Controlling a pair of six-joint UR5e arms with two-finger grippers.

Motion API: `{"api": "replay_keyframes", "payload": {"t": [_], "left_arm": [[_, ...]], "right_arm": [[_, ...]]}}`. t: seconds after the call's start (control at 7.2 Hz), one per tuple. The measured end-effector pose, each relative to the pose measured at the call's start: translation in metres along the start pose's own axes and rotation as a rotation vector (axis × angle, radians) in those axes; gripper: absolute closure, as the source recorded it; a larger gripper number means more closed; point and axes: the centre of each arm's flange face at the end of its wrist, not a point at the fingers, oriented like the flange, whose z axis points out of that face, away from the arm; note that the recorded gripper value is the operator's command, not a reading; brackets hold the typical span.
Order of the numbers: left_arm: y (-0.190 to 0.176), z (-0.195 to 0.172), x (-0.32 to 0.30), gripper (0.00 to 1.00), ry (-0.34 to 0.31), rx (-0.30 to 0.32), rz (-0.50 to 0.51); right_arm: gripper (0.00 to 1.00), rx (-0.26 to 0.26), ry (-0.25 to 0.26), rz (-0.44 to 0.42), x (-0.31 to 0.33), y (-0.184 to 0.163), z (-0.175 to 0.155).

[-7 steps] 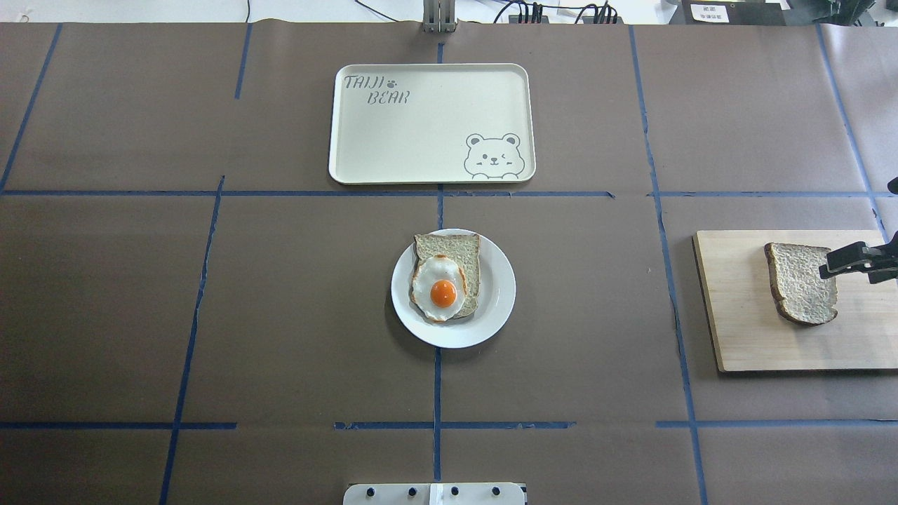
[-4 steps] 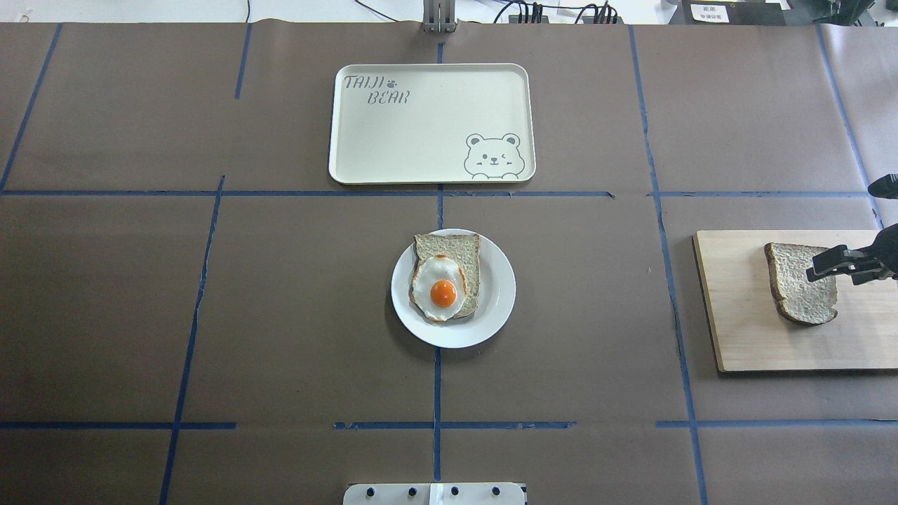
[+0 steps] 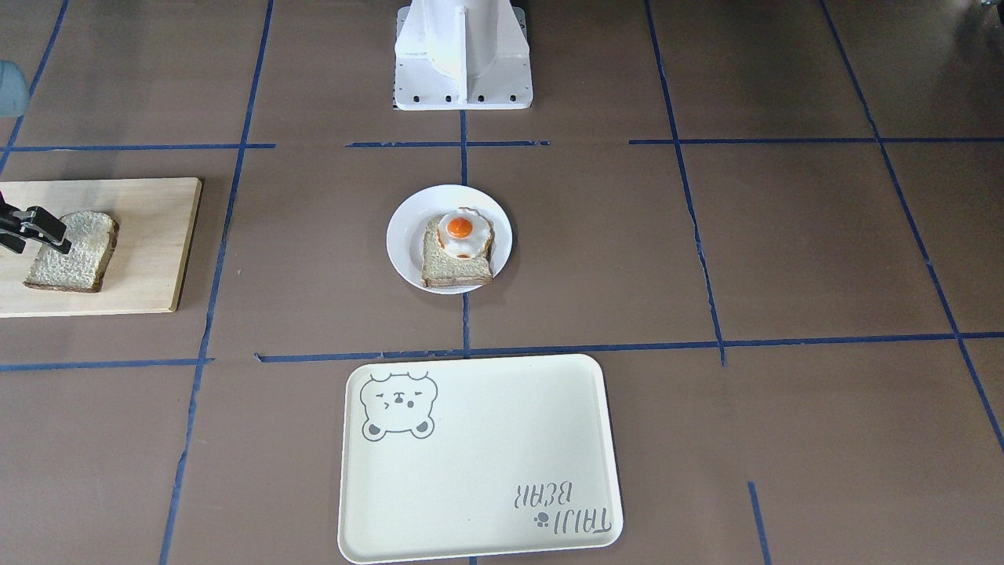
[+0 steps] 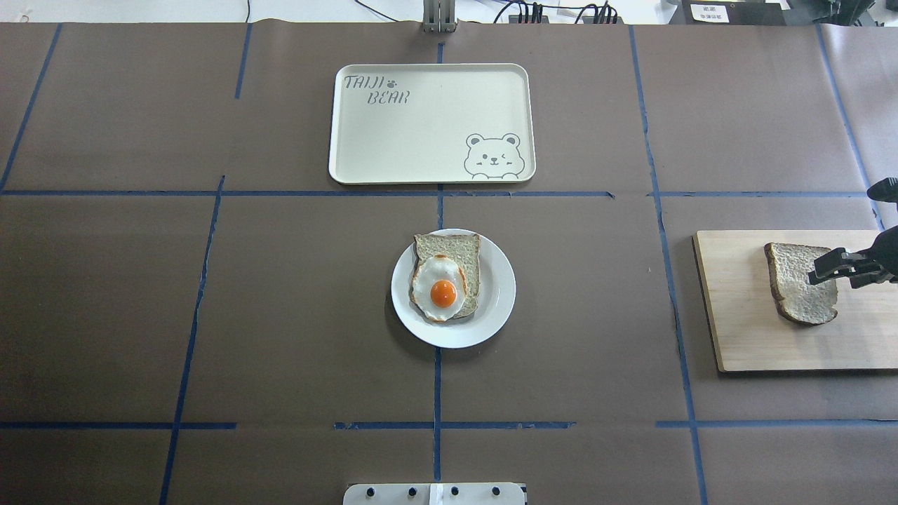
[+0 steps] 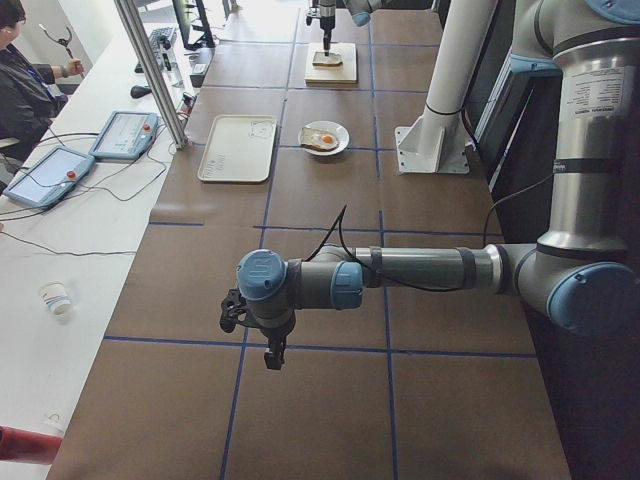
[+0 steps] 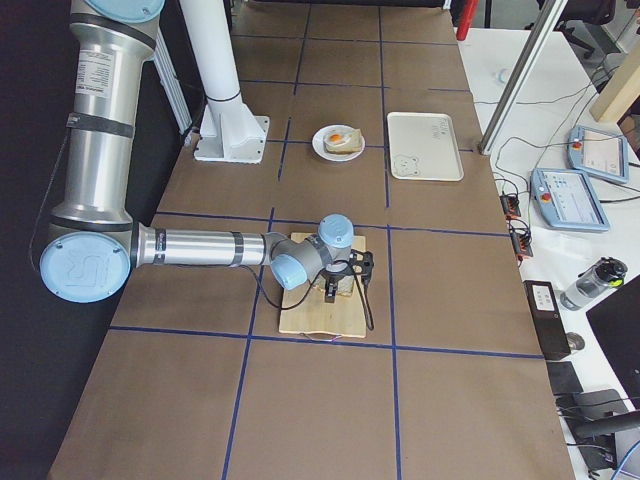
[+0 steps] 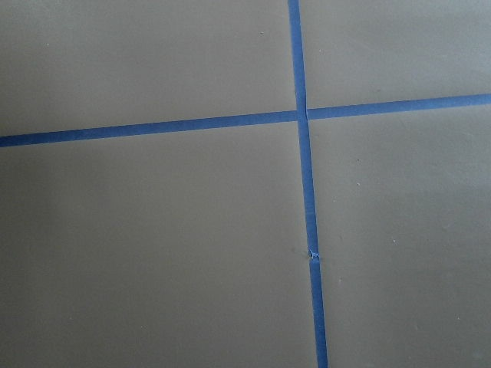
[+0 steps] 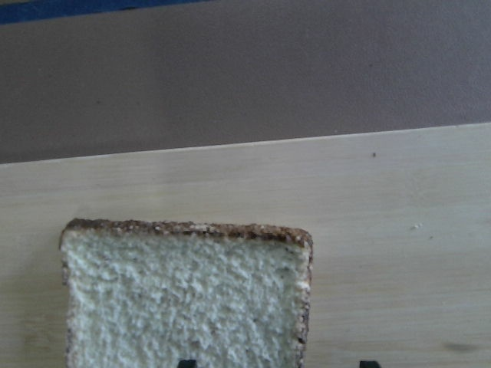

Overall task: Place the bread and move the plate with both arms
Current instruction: 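Lower the right gripper onto the bread slice on the wooden board, then close the right gripper on the bread slice's edge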

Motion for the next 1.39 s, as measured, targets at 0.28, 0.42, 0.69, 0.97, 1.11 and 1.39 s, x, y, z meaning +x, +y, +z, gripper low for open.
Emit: {"api": "replay_keyframes", "payload": {"t": [0.28, 0.42, 0.69, 0.97, 1.11, 1.39], "left_arm": [[-0.0001, -0.0003, -0.0002, 0.00, -0.001, 0.000, -0.001], [-0.0002, -0.0004, -0.0001, 0.00, -0.001, 0.000, -0.001], [-0.0002, -0.0004, -0.0001, 0.00, 0.000, 0.000, -0.001], [-0.0001, -0.0002, -0.0002, 0.00, 0.000, 0.000, -0.001], [-0.0003, -0.0002, -0.0003, 0.00, 0.000, 0.000, -0.001], [-0.0007, -0.0005, -0.0002, 0.00, -0.001, 0.000, -0.001]], "right_arm": [[0.34, -0.003, 0.003, 0.007, 0.0024, 0.0000, 0.0020], [0.34, -0.004, 0.005, 0.009, 0.0035, 0.0000, 0.0029], [0.51, -0.007, 0.009, 0.013, 0.0063, 0.0004, 0.0048], [0.66, -0.008, 0.012, 0.014, 0.0076, 0.0004, 0.0057], [0.72, -0.007, 0.013, 0.014, 0.0078, 0.0004, 0.0058], [0.78, -0.002, 0.016, 0.013, 0.0081, -0.0001, 0.0057]]}}
